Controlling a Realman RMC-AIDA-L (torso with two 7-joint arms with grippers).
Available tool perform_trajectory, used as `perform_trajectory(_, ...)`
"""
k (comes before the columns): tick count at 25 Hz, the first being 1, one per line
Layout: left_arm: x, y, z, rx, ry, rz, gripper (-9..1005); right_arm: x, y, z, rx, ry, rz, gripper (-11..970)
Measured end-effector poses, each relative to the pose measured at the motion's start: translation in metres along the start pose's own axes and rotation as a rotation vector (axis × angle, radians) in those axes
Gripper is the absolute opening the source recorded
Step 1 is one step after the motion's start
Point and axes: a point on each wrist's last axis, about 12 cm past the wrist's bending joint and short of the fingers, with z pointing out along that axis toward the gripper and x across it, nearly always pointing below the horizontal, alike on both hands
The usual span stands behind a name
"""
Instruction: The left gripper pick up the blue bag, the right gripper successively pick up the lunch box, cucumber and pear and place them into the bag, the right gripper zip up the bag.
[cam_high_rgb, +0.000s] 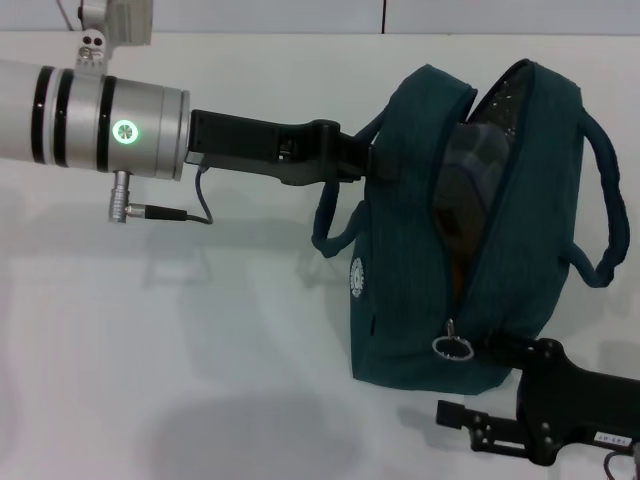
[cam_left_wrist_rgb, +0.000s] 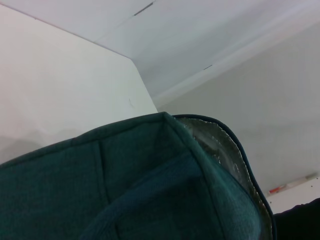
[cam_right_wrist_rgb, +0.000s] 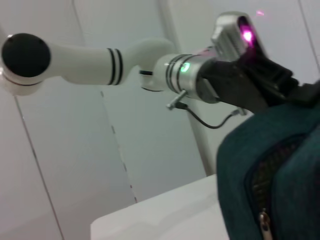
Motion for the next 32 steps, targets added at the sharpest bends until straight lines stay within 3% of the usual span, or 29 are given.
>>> perform_trajectory(13, -0.0005, -0.0004, 0.0004, 0.001, 0.001, 0.007, 46, -0.003, -0.0029, 0.0006, 0.012, -0.013, -0.003, 596)
perform_trajectory(23, -0.0006, -0.0005, 0.0003, 0.002, 0.0, 0.01, 46, -0.0049, -0.0049, 0.0009, 0.028, -0.028, -0.002, 165)
perform_trajectory(29, -0.0007, -0.0007, 0.0004, 0.003, -0.002, 0.011, 46, -0.0043, -0.0057, 0.0008, 0.036, -0.024, -0.001, 8)
perform_trajectory(32, -0.0009, -0.0008, 0.0003, 0.004, -0.002, 0.012, 46, -0.0041, -0.0063, 0.0006, 0.041, -0.023, -0.002, 8)
